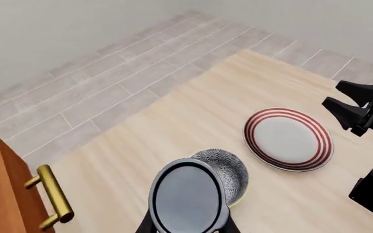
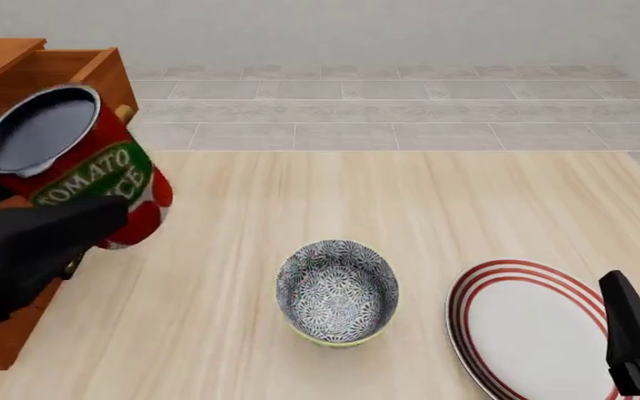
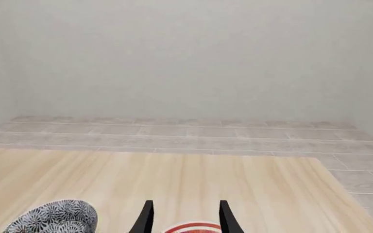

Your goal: Put the ketchup in the top drawer of the cabinet.

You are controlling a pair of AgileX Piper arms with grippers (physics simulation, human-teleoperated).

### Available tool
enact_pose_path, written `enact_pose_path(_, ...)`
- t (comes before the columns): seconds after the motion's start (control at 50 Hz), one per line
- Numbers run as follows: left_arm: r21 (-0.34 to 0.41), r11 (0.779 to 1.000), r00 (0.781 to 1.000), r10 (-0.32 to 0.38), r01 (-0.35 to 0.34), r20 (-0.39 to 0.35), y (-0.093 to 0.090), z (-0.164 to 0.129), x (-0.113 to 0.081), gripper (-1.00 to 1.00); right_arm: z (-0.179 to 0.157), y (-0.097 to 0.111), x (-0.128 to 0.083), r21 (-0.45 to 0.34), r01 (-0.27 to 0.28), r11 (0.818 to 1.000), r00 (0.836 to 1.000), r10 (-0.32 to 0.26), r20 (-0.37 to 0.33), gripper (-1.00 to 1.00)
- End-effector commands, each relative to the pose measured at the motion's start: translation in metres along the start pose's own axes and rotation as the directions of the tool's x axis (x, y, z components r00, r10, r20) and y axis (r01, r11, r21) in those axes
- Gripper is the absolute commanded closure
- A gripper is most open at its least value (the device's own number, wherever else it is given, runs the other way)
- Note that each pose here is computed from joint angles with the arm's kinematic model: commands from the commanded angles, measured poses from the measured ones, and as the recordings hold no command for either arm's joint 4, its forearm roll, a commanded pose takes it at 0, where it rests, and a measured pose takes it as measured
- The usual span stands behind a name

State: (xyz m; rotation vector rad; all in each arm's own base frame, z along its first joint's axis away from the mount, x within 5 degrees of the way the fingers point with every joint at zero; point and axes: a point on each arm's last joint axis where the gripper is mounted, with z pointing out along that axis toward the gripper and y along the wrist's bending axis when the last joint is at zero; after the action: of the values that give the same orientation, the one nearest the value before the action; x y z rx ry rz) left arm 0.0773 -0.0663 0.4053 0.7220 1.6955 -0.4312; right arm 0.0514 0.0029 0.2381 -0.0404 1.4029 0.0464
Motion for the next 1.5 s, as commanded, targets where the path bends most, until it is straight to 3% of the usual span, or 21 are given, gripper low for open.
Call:
enact_pose_path(0.02, -0.061, 0.998, 1.0, -0.016, 0.016, 0.002, 0.006, -0.046, -0.024, 1.0, 0.0, 0.0, 0.001, 0.0, 0.003, 1.0, 1.0, -0.003, -0.002, -1.0)
enact_pose_path(0.14, -0.11, 0.994, 0.999, 0.02, -0.024, -0.039, 0.008, -0.06, -0.025, 1.0, 0.0, 0.0, 0.004, 0.0, 0.003, 1.0, 1.0, -0.003, -0.005, -1.0)
enact_pose_path(0.28, -0.166, 0.985, 0.996, 0.041, -0.055, -0.081, 0.011, -0.08, -0.042, 1.0, 0.0, 0.0, 0.004, 0.001, 0.006, 1.0, 1.0, -0.006, -0.006, -1.0)
enact_pose_path(0.4, -0.211, 0.975, 0.996, 0.053, -0.067, -0.073, 0.012, -0.093, -0.058, 1.0, 0.0, 0.0, 0.003, -0.002, 0.009, 1.0, 1.0, -0.009, -0.006, -1.0)
enact_pose_path(0.44, -0.246, 0.968, 0.997, 0.022, -0.04, -0.074, 0.013, -0.095, -0.062, 1.0, 0.0, 0.0, 0.002, -0.003, 0.009, 1.0, 1.0, -0.009, -0.004, -1.0)
enact_pose_path(0.52, -0.239, 0.969, 0.996, 0.047, -0.064, -0.078, 0.013, -0.096, -0.068, 1.0, 0.0, 0.0, 0.002, -0.002, 0.009, 1.0, 1.0, -0.009, -0.004, -1.0)
enact_pose_path(0.72, -0.289, 0.955, 0.991, 0.024, -0.061, -0.132, 0.019, -0.084, -0.067, 1.0, 0.0, 0.0, 0.001, -0.004, 0.009, 1.0, 1.0, -0.009, -0.008, -1.0)
enact_pose_path(1.0, -0.409, 0.912, 0.982, -0.052, -0.028, -0.184, 0.032, -0.066, -0.053, 1.0, 0.0, 0.0, 0.003, -0.003, 0.011, 1.0, 1.0, -0.011, -0.01, -1.0)
enact_pose_path(1.2, -0.473, 0.88, 0.979, -0.065, -0.034, -0.191, 0.044, -0.062, -0.069, 1.0, 0.0, 0.0, 0.003, -0.003, 0.013, 1.0, 1.0, -0.013, -0.01, -1.0)
enact_pose_path(1.42, -0.537, 0.844, 0.974, -0.118, -0.004, -0.192, 0.059, -0.048, -0.066, 1.0, 0.0, 0.0, 0.004, -0.005, 0.016, 1.0, 1.0, -0.017, -0.014, -1.0)
enact_pose_path(1.5, -0.543, 0.84, 0.972, -0.128, 0.001, -0.197, 0.062, -0.044, -0.062, 1.0, 0.0, 0.0, 0.006, -0.004, 0.016, 1.0, 1.0, -0.017, -0.014, -1.0)
